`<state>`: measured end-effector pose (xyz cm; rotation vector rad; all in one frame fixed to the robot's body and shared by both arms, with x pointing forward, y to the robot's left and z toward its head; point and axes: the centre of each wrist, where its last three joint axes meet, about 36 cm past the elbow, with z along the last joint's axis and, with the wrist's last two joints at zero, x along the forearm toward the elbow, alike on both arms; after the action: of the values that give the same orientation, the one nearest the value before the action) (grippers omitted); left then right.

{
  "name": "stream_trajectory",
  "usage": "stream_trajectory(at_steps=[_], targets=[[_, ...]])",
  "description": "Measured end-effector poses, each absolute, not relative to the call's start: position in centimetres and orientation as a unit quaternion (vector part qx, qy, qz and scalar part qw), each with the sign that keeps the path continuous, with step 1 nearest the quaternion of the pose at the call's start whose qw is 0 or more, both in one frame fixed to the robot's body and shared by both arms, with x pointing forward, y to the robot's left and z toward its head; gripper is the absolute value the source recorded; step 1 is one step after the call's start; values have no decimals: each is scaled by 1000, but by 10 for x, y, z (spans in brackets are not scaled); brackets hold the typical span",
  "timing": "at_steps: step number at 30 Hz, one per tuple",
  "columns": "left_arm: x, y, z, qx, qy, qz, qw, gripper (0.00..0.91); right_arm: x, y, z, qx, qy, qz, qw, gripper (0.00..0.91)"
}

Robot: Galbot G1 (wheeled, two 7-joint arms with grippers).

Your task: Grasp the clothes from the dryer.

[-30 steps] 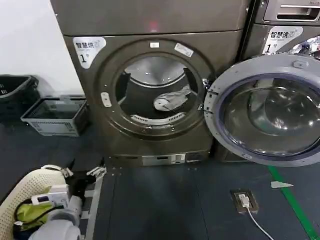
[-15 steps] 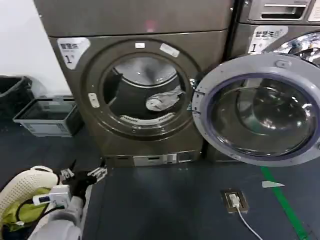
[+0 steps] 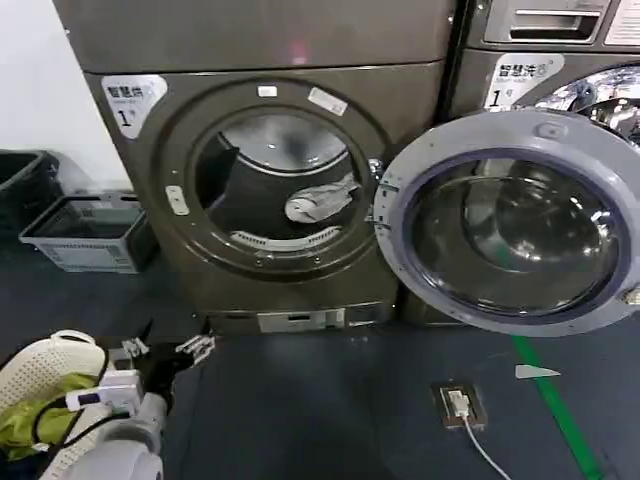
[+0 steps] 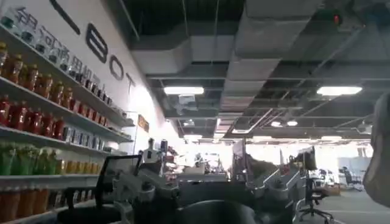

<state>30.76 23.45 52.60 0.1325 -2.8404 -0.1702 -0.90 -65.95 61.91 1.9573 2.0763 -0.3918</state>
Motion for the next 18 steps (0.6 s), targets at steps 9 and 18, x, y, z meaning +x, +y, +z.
stream_trajectory(at_steps=[9,18], targets=[[309,234,525,46,-986,-59,146,907,-7,-658,619,672,717,-134,130,907],[311,234,524,45,-986,-61,147,907,-7,-657,618,672,716,-136,131,907]])
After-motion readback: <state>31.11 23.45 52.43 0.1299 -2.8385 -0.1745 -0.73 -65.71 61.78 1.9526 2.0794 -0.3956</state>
